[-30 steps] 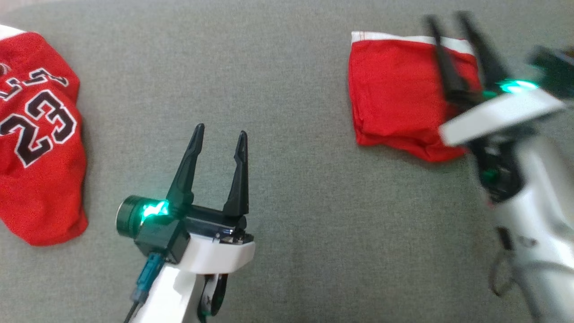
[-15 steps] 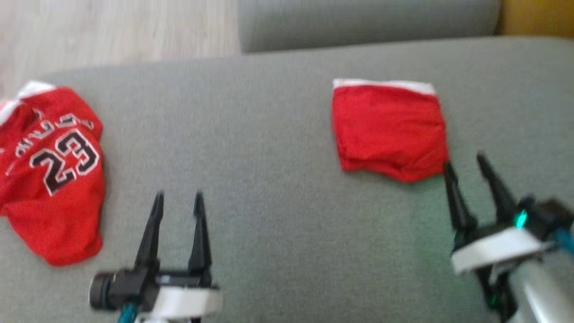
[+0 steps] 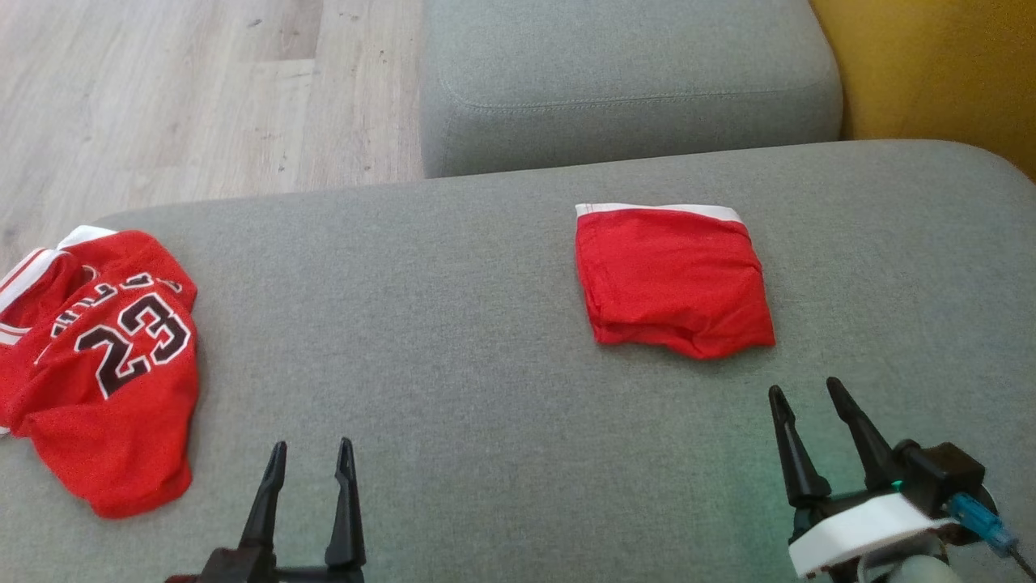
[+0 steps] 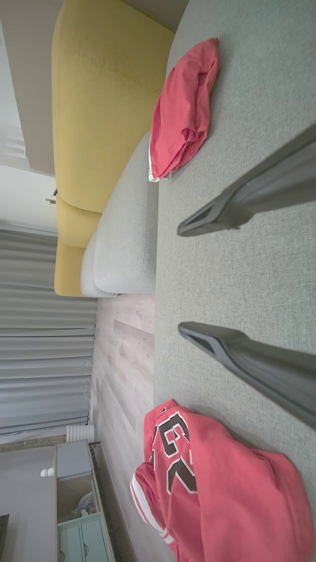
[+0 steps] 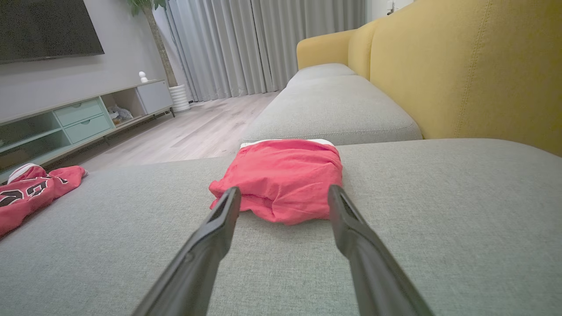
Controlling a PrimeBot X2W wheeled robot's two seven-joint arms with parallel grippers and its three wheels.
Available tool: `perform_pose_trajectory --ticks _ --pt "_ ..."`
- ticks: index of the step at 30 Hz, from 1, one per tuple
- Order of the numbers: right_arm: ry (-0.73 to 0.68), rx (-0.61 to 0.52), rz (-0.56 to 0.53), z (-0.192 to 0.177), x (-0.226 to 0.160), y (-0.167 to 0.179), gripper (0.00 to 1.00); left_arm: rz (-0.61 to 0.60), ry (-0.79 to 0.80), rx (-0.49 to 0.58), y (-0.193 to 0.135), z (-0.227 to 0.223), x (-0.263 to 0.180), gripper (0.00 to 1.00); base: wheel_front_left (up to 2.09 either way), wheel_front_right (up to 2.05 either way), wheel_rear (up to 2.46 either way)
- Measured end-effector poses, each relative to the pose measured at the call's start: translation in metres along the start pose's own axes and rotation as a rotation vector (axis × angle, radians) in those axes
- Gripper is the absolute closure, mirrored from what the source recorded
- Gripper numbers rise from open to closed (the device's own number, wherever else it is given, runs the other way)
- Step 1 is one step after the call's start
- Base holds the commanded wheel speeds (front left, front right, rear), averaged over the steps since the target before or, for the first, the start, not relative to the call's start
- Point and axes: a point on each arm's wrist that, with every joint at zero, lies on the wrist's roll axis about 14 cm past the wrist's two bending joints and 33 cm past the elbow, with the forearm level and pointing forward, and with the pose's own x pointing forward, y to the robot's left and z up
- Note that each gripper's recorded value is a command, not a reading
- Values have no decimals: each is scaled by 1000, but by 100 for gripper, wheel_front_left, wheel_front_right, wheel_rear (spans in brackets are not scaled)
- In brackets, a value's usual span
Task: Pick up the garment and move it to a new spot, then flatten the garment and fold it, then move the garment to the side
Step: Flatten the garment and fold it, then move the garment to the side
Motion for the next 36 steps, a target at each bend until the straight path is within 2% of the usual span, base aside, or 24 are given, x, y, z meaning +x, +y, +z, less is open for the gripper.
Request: perform_pose_trajectory --ticks 27,36 --pt "10 7 -16 -4 -1 -2 0 -12 15 8 -2 -5 0 0 0 0 0" --pt "54 16 -72 -16 9 -23 0 -4 38 1 -1 -10 7 0 0 0 0"
